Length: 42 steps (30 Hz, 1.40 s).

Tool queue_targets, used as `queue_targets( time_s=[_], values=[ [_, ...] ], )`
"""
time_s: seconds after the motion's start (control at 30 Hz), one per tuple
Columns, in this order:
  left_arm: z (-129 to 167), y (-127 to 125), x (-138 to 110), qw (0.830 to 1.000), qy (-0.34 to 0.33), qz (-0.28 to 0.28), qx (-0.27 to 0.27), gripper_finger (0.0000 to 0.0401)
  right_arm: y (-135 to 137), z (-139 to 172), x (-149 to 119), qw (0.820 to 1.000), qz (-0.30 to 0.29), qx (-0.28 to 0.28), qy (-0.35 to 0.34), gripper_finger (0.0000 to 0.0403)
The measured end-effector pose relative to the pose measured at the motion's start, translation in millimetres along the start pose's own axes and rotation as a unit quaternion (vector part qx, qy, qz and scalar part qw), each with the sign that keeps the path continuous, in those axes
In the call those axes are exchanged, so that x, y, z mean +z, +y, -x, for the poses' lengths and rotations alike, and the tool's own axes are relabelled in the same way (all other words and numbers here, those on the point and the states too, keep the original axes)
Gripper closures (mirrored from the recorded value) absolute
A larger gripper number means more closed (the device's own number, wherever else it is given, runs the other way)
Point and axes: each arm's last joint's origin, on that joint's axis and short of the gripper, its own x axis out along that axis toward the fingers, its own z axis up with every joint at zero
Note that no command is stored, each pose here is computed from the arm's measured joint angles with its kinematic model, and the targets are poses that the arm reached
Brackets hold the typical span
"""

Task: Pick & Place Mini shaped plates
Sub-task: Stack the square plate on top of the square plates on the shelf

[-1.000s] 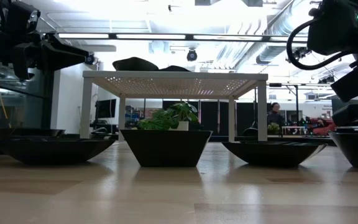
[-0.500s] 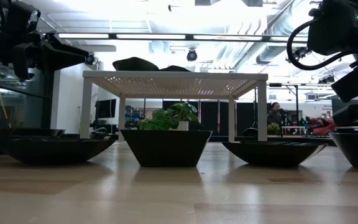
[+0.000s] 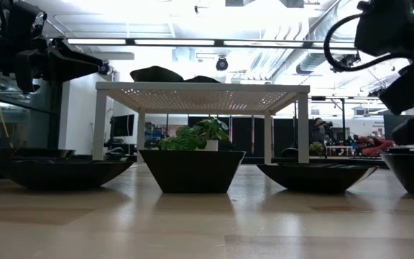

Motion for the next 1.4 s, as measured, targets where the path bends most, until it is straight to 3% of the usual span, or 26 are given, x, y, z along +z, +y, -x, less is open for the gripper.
queue_targets(
  time_s=[0.57, 0.8, 0.97, 1.17, 1.4],
  values=[
    [0.0, -0.1, 0.1, 1.0, -0.001, 0.0, -0.002, 0.0226, 18.8, 64.8, -0.5, 0.995, -0.015, 0.036, -0.09, 0.0398],
    [0.0, -0.1, 0.1, 1.0, -0.001, 0.0, -0.002, 0.0226, 17.6, 101.4, 17.7, 0.984, -0.039, 0.051, -0.164, 0.04],
    [0.0, -0.1, 0.1, 1.0, -0.001, 0.0, -0.002, 0.0226, 9.1, 128.8, 32.2, 0.968, -0.06, 0.06, -0.236, 0.0393],
    [0.0, -0.1, 0.0, 1.0, -0.001, 0.0, -0.002, 0.0226, -7.1, 162.8, 47.4, 0.936, -0.083, 0.064, -0.335, 0.0392],
    [0.0, -0.1, 0.0, 1.0, -0.001, 0.0, -0.002, 0.0226, -37.2, 188.2, 70.4, 0.905, -0.139, 0.054, -0.399, 0.0392]
  ],
)
